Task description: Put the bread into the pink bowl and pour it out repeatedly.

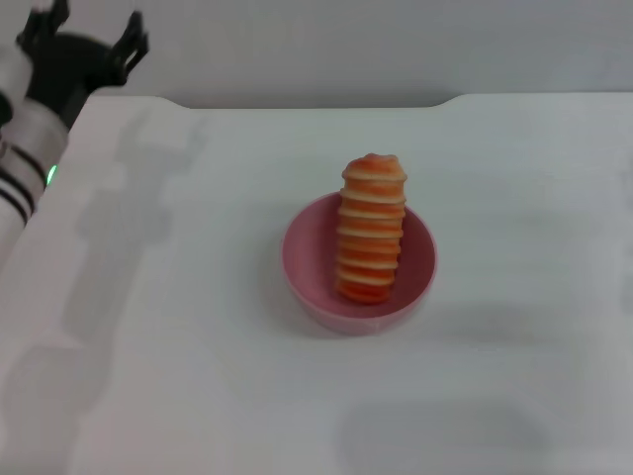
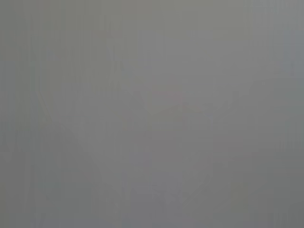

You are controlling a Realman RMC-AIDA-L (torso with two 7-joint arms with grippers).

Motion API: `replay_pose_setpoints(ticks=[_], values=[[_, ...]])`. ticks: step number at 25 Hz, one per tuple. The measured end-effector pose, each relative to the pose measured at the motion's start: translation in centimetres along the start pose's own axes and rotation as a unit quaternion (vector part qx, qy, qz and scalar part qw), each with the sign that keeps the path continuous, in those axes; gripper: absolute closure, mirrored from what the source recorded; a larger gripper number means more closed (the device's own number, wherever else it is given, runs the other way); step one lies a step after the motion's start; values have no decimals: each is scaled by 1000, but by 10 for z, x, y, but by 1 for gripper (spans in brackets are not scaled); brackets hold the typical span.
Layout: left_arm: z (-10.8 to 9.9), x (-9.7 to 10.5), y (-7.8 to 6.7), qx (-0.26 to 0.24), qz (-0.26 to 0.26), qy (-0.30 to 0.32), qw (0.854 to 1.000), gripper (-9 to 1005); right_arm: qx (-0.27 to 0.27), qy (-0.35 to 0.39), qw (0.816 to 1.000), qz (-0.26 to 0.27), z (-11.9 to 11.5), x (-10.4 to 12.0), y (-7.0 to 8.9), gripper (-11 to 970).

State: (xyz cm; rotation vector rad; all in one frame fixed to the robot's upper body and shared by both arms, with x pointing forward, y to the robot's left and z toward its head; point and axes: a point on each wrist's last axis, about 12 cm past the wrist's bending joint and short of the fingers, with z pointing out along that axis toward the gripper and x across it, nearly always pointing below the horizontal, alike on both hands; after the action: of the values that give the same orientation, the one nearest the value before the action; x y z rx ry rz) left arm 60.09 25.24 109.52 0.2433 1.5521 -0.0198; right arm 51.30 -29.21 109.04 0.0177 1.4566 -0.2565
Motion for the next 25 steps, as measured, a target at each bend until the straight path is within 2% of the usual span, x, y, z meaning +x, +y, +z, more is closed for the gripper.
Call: replay_pose_setpoints(ticks=[5,11,15,25], values=[[-14,29,20,-42,-52,17,998,136,32,15,999,21,-10,13,-7,196],[-27,46,35,-74,-76,34,994,136,43,32,995,78,-20,30,-15,196],[-30,54,38,-84,-83,55,991,136,32,37,996,81,-21,35,-11,196],[-35,60,37,-83,-78,64,991,136,20,18,998,57,-21,40,-6,196]])
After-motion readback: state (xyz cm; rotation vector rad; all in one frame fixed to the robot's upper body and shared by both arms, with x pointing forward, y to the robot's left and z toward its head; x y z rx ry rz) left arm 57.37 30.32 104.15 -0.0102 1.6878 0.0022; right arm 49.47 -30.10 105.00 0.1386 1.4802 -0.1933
